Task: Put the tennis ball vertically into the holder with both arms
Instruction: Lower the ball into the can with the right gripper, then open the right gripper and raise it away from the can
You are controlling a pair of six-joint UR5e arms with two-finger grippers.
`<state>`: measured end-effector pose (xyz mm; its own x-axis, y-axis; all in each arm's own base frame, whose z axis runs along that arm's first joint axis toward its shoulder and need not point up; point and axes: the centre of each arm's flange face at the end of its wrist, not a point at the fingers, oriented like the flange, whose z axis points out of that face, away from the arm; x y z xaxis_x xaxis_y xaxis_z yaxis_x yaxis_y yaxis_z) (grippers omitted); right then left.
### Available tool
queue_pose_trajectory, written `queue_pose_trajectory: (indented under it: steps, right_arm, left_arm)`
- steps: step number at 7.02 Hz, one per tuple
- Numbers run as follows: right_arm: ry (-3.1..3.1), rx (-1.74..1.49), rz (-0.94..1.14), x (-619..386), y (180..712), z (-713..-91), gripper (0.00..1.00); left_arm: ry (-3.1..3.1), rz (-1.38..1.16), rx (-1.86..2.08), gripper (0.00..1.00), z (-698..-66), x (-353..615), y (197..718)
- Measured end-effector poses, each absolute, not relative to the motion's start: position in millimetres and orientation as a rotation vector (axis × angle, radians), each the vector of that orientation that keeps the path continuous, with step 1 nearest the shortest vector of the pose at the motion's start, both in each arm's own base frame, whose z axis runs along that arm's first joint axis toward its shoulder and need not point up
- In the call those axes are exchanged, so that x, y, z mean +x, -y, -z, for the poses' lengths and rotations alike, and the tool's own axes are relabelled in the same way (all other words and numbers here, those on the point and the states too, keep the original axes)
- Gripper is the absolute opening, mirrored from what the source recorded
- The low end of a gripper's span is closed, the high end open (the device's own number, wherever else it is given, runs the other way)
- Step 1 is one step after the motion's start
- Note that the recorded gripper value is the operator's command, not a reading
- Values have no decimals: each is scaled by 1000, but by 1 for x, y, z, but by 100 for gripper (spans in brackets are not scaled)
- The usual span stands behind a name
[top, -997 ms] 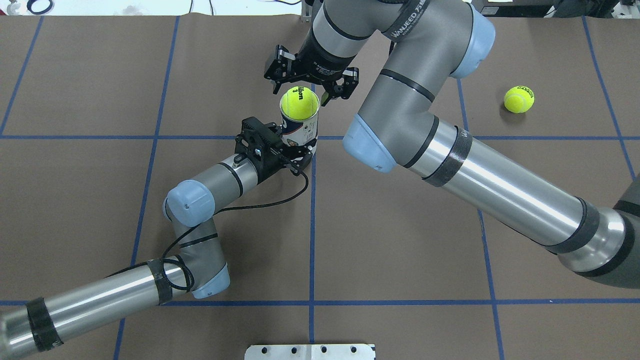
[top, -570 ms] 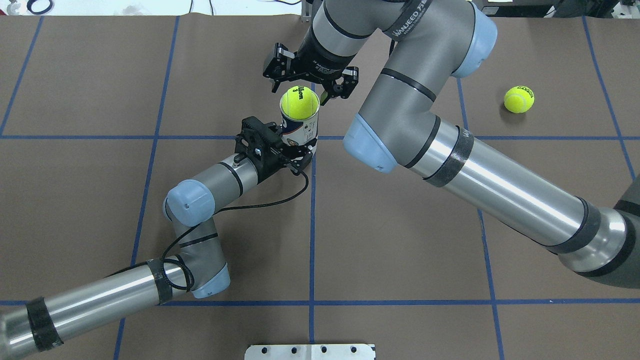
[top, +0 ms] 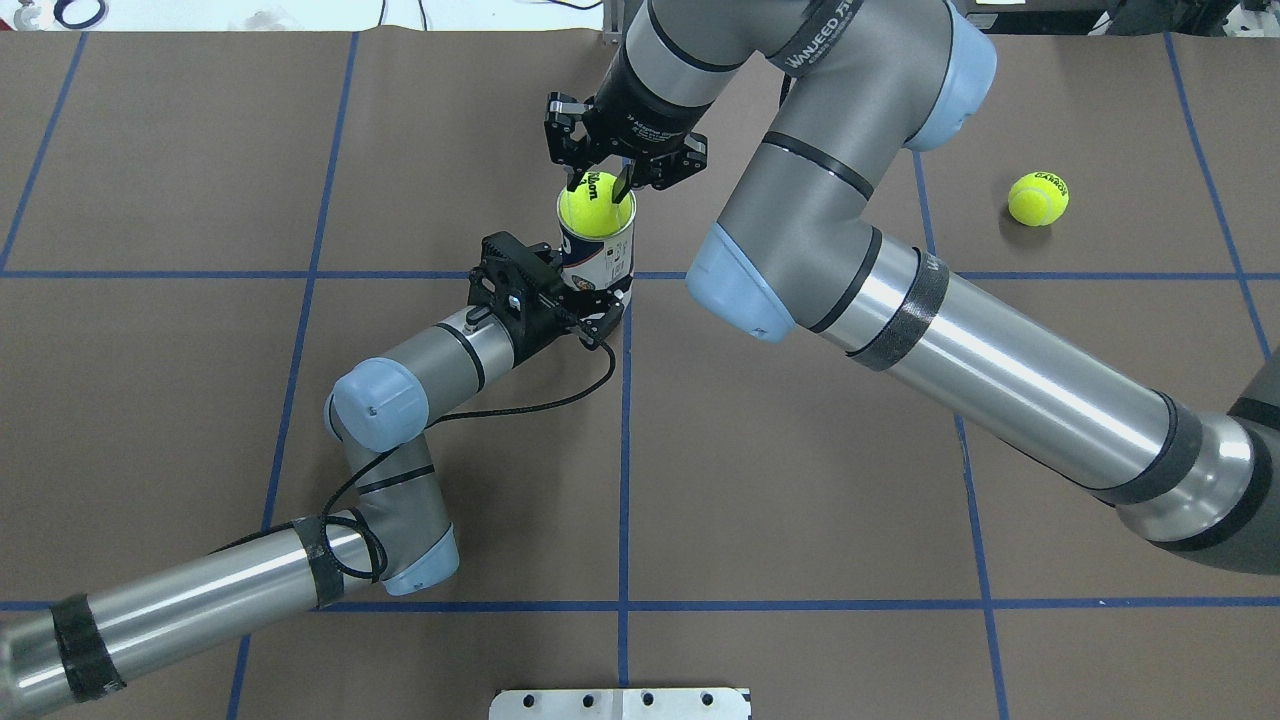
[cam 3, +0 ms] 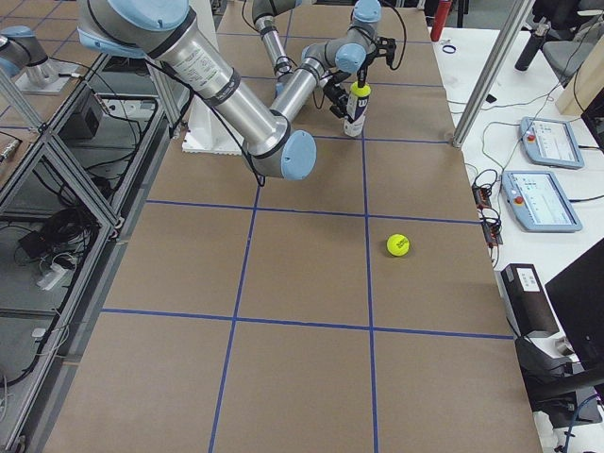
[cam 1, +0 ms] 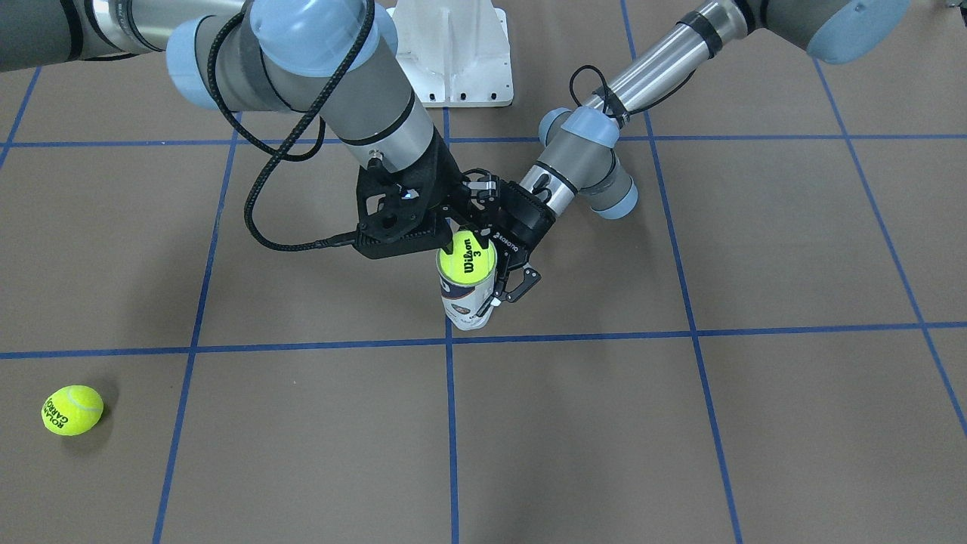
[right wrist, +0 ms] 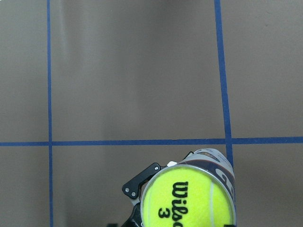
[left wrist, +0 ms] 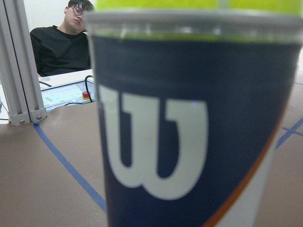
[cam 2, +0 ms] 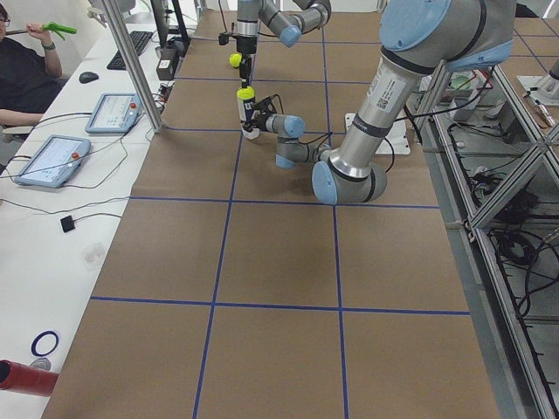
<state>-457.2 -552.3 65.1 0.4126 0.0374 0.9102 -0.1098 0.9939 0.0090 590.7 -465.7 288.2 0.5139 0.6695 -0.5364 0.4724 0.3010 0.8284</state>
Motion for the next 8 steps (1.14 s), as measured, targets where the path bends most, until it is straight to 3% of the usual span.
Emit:
queue_pose_trajectory:
  steps: [8]
  right_arm:
    - [1119, 81, -91, -473, 546, -74, 0]
  left_arm:
    - [-1109, -175, 1336, 66, -288, 590, 466]
